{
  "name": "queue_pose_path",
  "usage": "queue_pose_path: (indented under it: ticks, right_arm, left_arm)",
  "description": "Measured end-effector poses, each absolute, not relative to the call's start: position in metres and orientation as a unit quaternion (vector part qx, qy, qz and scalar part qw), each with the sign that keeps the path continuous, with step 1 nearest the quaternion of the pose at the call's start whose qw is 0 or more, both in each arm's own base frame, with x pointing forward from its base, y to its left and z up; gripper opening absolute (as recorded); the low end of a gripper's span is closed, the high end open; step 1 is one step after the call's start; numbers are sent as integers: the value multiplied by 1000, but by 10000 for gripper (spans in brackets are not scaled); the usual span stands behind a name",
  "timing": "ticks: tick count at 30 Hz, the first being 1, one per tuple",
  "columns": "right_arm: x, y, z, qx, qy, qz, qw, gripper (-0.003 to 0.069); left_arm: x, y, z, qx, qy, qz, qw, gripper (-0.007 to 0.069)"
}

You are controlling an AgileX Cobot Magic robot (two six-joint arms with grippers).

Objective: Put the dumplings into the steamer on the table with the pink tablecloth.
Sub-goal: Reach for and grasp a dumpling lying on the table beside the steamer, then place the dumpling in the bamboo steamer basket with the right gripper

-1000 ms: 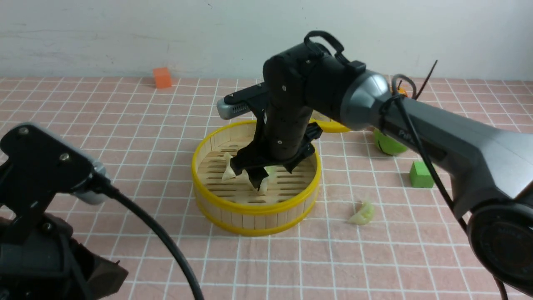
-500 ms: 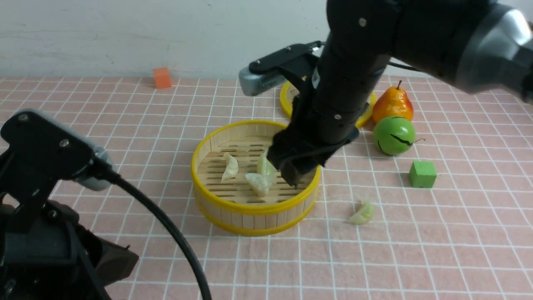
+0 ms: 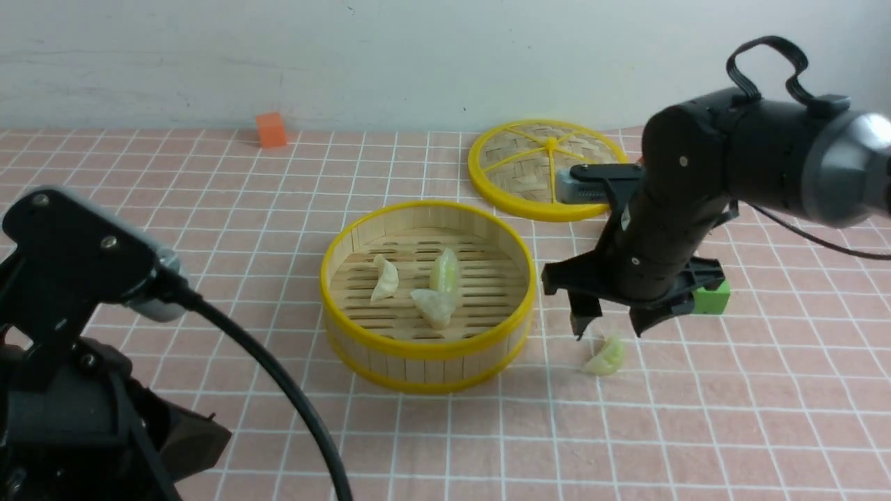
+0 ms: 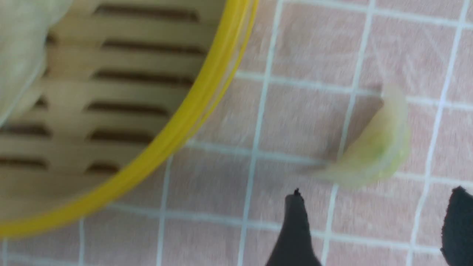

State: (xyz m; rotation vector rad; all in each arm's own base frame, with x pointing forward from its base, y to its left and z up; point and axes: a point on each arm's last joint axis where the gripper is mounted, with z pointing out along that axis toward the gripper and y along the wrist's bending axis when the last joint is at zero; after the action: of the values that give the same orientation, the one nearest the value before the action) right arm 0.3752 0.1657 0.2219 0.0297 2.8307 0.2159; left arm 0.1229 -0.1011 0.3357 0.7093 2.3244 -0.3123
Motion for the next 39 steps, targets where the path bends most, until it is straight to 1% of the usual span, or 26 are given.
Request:
queue_pose_path:
  ticks: [2,3,5,6,8,11,14,15,16,17,19,20,21,23,25,28,29,30,34,37,39]
  right_arm:
    - [383,164,205,28,986,73,145,503]
    - [384,164,203,31,986,73,145,503]
    - [389,163,181,32,990,57,126,503]
    - [390,163,175,33,991,55,120,503]
    - [391,162,165,31,992,46,110,501]
    - [392,161,164,29,992,43,111,469]
    - [392,161,165,29,992,42,112,370]
    - [393,160,166,27,993,39,112,317]
    - [394,160,168,22,993,35,114,244]
    - [396,161,170,16,993,32,116,200]
    - [401,162,180,0,992,31,121,204]
    - [401,163,180,-1,992,31,121,204]
    - [405,169,194,-24,991,31,130,208]
    - [408,178,211,-51,988,32,143,208]
    - [408,199,236,-94,980,42,172,208]
    - [406,224,261,-130,965,63,217,208]
    - [406,225,261,-131,965,63,217,208]
    - [406,234,267,-139,958,75,241,208]
    - [411,242,266,-134,948,93,274,208]
    - [416,245,251,-135,951,88,265,208]
    - [420,247,234,-136,956,81,249,208]
  left_arm:
    - [123,-101,336,272,893,-120,338,18]
    - [123,-101,336,272,893,-120,338,18]
    - [122,-101,335,273,894,-118,334,18]
    - [122,-101,335,273,895,-118,334,18]
    - [122,-100,335,273,895,-117,333,18]
    - [122,-100,335,273,895,-117,333,18]
    - [122,-100,335,273,895,-117,333,18]
    - [122,-100,335,273,895,-117,333,18]
    - [122,-100,335,273,895,-117,333,18]
    - [122,-100,335,273,895,-117,333,18]
    - [122,-100,335,273,895,-117,333,19]
    - [122,-100,335,273,895,-117,333,19]
    - [122,-100,335,273,895,-117,333,20]
    - [122,-100,335,273,895,-117,333,20]
    - [122,-100,335,273,895,-117,333,20]
    - [122,-100,335,273,895,-117,333,20]
    - [122,-100,335,273,895,-117,333,20]
    - [122,-100,335,273,895,-117,333,20]
    - [122,-100,335,273,895,-117,333,20]
    - [122,-100,335,273,896,-116,332,20]
    - [122,-100,335,273,896,-116,331,20]
